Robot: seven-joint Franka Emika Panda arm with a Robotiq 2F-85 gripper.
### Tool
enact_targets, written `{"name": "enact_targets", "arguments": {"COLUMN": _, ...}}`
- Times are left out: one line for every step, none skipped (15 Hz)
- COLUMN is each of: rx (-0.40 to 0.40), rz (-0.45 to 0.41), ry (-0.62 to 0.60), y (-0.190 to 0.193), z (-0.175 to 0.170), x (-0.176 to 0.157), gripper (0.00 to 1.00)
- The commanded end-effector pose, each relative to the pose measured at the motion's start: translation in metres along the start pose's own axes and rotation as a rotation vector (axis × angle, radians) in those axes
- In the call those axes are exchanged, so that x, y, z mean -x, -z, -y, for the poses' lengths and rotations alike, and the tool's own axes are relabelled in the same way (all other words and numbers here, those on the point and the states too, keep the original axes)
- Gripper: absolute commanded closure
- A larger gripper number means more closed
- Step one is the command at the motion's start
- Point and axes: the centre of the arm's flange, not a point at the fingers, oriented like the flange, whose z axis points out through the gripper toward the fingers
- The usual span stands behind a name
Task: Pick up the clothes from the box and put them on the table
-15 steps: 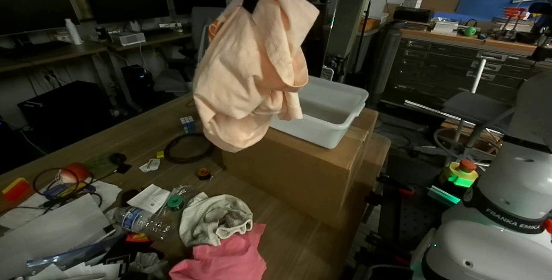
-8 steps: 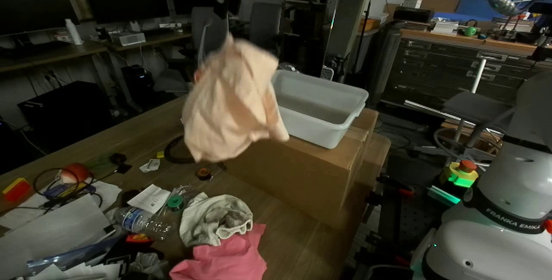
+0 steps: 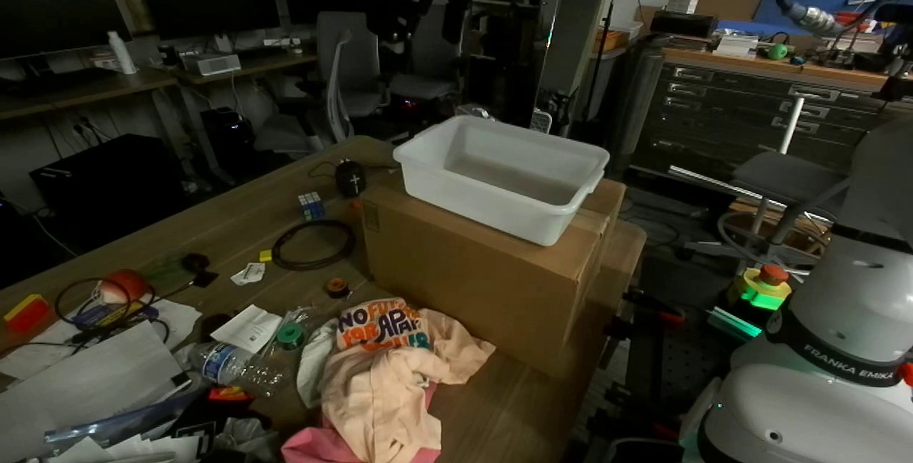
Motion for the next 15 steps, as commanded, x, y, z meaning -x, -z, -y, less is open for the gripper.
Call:
{"name": "enact_targets", "arguments": {"rx": -0.046, "rz": 0.165, "ry": 0.022, "y": 0.001, "z": -0.038, "x": 0.035, "gripper": 0.00}}
{"name": "enact_targets", "arguments": {"rx": -0.069, "rz": 0.222, "ry": 0.028, "y": 0.000, "z": -0.048, "x": 0.046, "gripper": 0.00}}
{"name": "enact_targets", "arguments": {"rx": -0.088, "rz": 0.269, "ry": 0.036, "y": -0.001, "z": -0.056, "x": 0.056, "gripper": 0.00}}
{"name": "enact_targets", "arguments": {"rx": -0.112, "rz": 0.313, "ry": 0.051, "y": 0.001, "z": -0.066, "x": 0.067, "gripper": 0.00}}
{"name": "enact_targets", "arguments": {"rx": -0.139, "rz": 0.347, "ry": 0.070, "y": 0.003, "z": -0.076, "x": 0.079, "gripper": 0.00}}
{"name": "enact_targets", "arguments": {"rx": -0.164, "rz": 0.374, "ry": 0.092, "y": 0.005, "z": -0.084, "x": 0.089, "gripper": 0.00}}
{"name": "enact_targets", "arguments": {"rx": -0.188, "rz": 0.397, "ry": 0.110, "y": 0.006, "z": -0.094, "x": 0.100, "gripper": 0.00}}
{"name": "enact_targets", "arguments": {"rx": -0.200, "rz": 0.408, "ry": 0.112, "y": 0.007, "z": -0.103, "x": 0.109, "gripper": 0.00}}
{"name": "enact_targets", "arguments": {"rx": -0.213, "rz": 0.411, "ry": 0.111, "y": 0.008, "z": -0.111, "x": 0.119, "gripper": 0.00}}
{"name": "enact_targets", "arguments": {"rx": -0.212, "rz": 0.405, "ry": 0.090, "y": 0.007, "z": -0.117, "x": 0.126, "gripper": 0.00}}
{"name": "enact_targets", "arguments": {"rx": -0.217, "rz": 0.384, "ry": 0.066, "y": 0.007, "z": -0.124, "x": 0.133, "gripper": 0.00}}
{"name": "enact_targets", "arguments": {"rx": -0.222, "rz": 0.365, "ry": 0.039, "y": 0.007, "z": -0.128, "x": 0.139, "gripper": 0.00}}
{"name": "enact_targets", "arguments": {"rx": -0.226, "rz": 0.333, "ry": 0.006, "y": 0.005, "z": -0.132, "x": 0.143, "gripper": 0.00}}
{"name": "enact_targets", "arguments": {"rx": -0.232, "rz": 0.311, "ry": -0.015, "y": 0.005, "z": -0.136, "x": 0.147, "gripper": 0.00}}
{"name": "enact_targets", "arguments": {"rx": -0.238, "rz": 0.288, "ry": -0.034, "y": 0.005, "z": -0.140, "x": 0.151, "gripper": 0.00}}
